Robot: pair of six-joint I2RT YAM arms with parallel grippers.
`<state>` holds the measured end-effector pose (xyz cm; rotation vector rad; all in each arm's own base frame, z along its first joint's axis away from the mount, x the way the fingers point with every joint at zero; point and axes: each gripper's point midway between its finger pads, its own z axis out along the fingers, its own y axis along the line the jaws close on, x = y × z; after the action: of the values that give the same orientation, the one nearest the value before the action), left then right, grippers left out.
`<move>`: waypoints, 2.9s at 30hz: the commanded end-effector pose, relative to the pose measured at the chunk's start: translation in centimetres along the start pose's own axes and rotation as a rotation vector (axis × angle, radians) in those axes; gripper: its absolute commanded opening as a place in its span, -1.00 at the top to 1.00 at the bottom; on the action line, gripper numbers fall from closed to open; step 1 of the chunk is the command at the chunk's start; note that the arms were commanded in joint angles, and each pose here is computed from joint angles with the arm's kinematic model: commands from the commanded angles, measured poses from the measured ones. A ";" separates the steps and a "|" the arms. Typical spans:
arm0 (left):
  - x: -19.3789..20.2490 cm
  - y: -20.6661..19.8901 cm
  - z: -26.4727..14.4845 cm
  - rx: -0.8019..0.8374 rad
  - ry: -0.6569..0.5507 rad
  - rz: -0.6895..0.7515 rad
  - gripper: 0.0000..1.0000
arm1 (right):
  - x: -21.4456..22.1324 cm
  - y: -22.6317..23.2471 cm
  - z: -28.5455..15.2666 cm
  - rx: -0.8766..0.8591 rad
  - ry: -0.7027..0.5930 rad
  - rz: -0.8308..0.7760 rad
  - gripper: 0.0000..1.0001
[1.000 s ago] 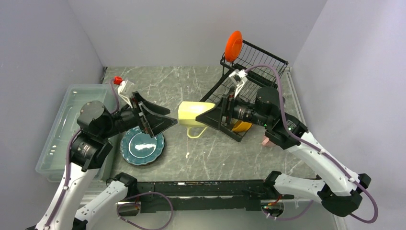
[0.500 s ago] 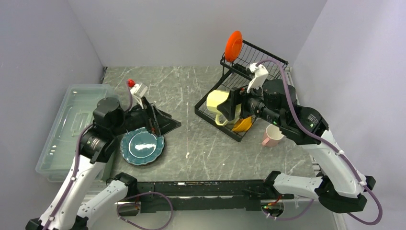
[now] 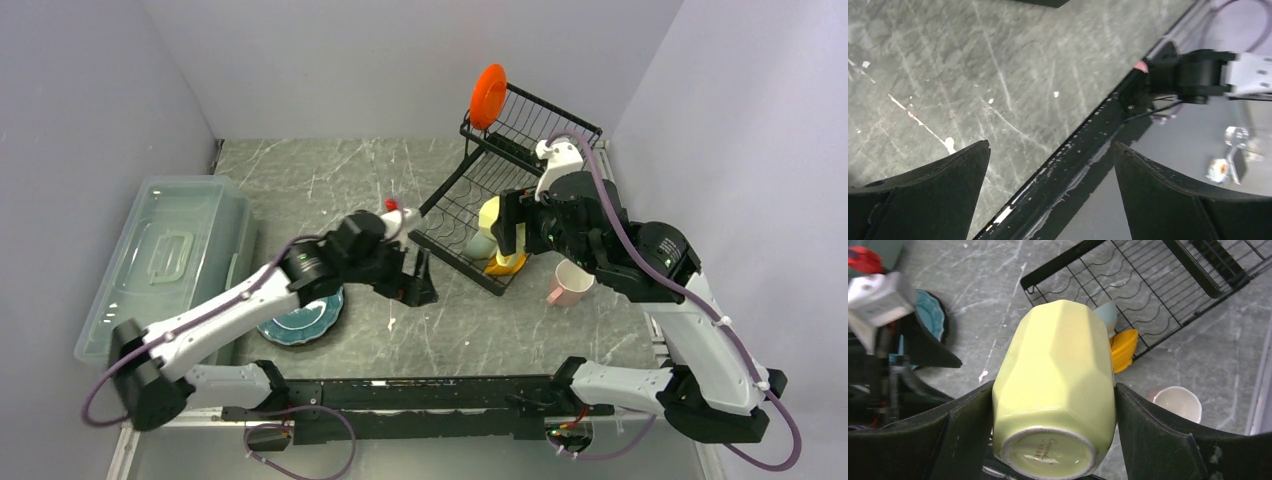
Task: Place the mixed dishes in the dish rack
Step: Move the dish rack to the center of the board.
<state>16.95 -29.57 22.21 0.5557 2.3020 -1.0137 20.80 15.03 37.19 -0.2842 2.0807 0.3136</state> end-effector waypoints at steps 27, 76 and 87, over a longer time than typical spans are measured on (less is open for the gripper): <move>-4.9 9.3 12.7 -0.544 -0.040 -0.366 -0.82 | 0.5 -2.9 -3.9 0.023 -0.129 0.073 0.05; -5.3 13.2 16.1 -0.685 -0.053 -0.491 0.93 | 1.6 -2.8 -3.7 -0.003 -0.124 0.089 0.02; -5.7 15.6 12.5 -0.730 -0.064 -0.473 1.00 | 1.7 -2.4 -3.7 -0.016 -0.116 0.096 0.03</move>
<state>34.64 -33.57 8.79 -0.4512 2.5635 -0.3848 17.05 10.52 34.27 -0.2392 2.0960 0.2975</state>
